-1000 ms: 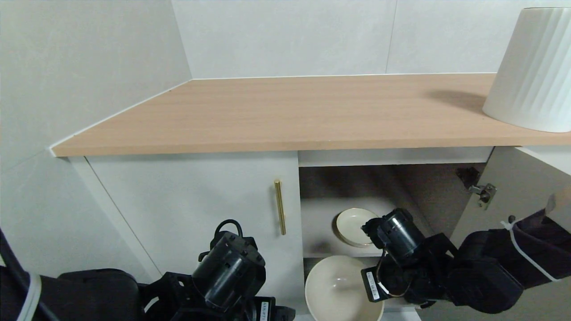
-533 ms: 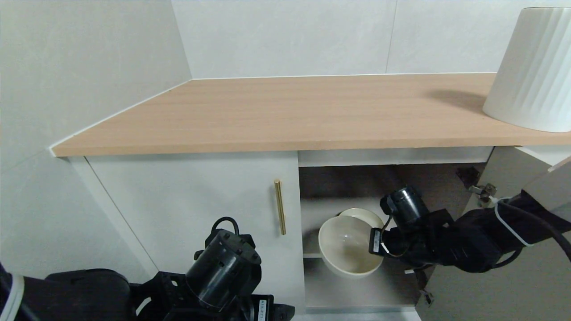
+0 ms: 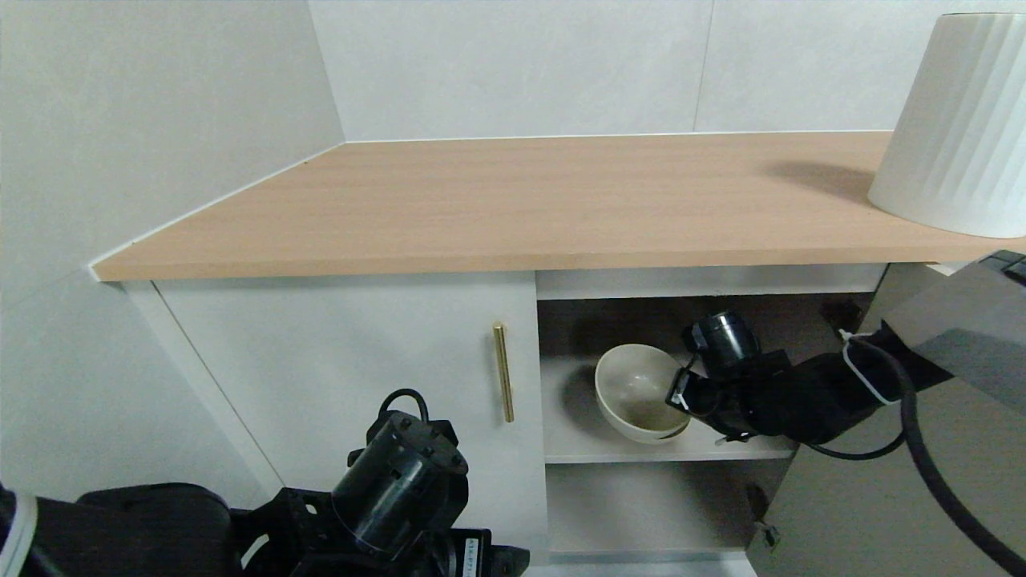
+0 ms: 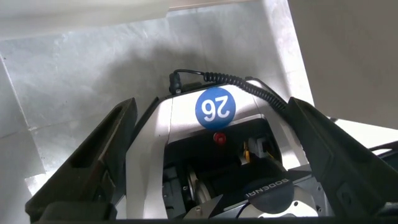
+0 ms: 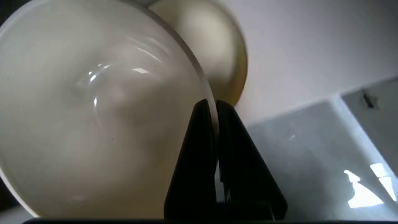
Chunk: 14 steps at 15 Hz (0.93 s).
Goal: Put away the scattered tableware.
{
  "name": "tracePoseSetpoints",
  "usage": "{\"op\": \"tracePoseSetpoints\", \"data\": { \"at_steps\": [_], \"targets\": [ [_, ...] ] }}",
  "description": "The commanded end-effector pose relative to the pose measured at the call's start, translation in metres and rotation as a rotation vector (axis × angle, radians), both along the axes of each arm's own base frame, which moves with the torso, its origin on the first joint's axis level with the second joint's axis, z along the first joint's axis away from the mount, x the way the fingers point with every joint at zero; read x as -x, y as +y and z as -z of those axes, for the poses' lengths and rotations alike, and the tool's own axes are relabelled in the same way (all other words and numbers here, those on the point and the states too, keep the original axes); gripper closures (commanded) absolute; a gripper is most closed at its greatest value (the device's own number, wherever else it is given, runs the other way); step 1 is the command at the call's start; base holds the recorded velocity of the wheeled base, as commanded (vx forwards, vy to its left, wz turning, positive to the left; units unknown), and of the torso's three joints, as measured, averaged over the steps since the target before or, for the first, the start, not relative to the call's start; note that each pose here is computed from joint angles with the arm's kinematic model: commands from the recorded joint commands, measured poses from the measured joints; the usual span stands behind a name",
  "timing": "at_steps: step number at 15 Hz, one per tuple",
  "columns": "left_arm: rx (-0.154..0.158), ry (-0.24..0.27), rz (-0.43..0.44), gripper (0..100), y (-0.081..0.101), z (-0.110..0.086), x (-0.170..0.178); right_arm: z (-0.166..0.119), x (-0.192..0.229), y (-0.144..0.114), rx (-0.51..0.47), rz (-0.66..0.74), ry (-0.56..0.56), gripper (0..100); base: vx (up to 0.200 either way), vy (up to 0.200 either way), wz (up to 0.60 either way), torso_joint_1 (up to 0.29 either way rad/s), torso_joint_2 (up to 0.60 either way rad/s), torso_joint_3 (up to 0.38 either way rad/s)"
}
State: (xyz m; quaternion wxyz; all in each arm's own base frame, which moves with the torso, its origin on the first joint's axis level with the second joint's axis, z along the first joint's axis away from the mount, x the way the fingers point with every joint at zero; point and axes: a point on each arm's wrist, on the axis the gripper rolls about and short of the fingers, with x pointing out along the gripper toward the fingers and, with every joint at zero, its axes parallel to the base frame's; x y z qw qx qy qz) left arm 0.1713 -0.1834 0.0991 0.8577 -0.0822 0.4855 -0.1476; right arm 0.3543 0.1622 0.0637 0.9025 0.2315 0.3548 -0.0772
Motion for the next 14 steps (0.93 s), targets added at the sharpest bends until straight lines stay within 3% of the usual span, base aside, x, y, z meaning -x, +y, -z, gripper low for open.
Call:
{"op": "tracePoseSetpoints", "data": {
  "at_steps": [1, 14],
  "targets": [
    [-0.001, 0.001, -0.001, 0, 0.0, 0.0, 0.0, 0.021, -0.016, -0.004, 0.021, 0.035, 0.023, 100, 0.0, 0.0, 0.0, 0.0, 0.0, 0.0],
    [-0.007, 0.007, -0.002, 0, -0.002, 0.004, -0.002, 0.033, -0.037, 0.0, 0.067, 0.088, -0.012, 100, 0.0, 0.0, 0.0, 0.0, 0.0, 0.0]
  ]
}}
